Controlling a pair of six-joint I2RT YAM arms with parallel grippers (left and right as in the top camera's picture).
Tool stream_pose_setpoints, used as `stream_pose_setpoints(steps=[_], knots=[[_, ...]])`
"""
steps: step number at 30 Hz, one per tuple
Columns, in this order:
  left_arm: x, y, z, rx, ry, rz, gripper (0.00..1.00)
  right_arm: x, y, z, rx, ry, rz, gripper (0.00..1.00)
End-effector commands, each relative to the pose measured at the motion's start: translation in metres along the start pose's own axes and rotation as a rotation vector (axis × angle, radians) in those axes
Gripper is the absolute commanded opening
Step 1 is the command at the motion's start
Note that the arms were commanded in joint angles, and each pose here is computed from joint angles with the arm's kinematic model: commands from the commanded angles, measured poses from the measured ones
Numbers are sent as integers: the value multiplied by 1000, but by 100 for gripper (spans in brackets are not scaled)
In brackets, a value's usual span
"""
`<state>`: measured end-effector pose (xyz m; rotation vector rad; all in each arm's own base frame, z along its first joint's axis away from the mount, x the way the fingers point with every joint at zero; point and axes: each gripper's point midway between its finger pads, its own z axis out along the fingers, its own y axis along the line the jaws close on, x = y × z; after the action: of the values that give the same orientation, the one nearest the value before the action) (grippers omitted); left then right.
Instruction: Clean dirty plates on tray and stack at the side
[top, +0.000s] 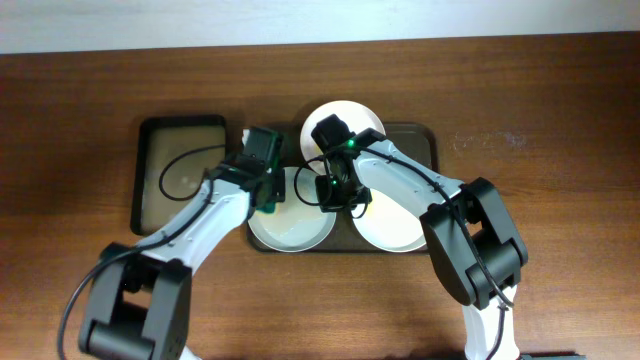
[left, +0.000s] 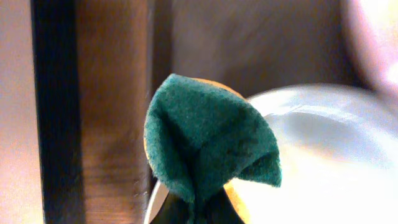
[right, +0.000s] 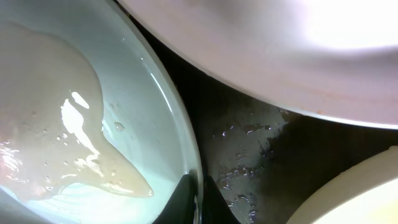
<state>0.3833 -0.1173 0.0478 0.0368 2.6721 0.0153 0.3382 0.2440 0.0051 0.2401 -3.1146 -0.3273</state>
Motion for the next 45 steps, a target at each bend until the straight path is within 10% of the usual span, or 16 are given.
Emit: stream_pose_setpoints(steps=[1,12,26,45], knots=[[-16,-45,-24,277,-15,-37,0,14,-15,17,72,50,-17,4],[12,-43,25,235,96,-62,0,14,-15,17,72,50,-17,4],[2,59,11,-348,-9,-27,0,13,-17,16,87,45,-18,4],[-38,79,-161,-100,-318,-300,0,-14,5,-77,93,-121,-119,4]])
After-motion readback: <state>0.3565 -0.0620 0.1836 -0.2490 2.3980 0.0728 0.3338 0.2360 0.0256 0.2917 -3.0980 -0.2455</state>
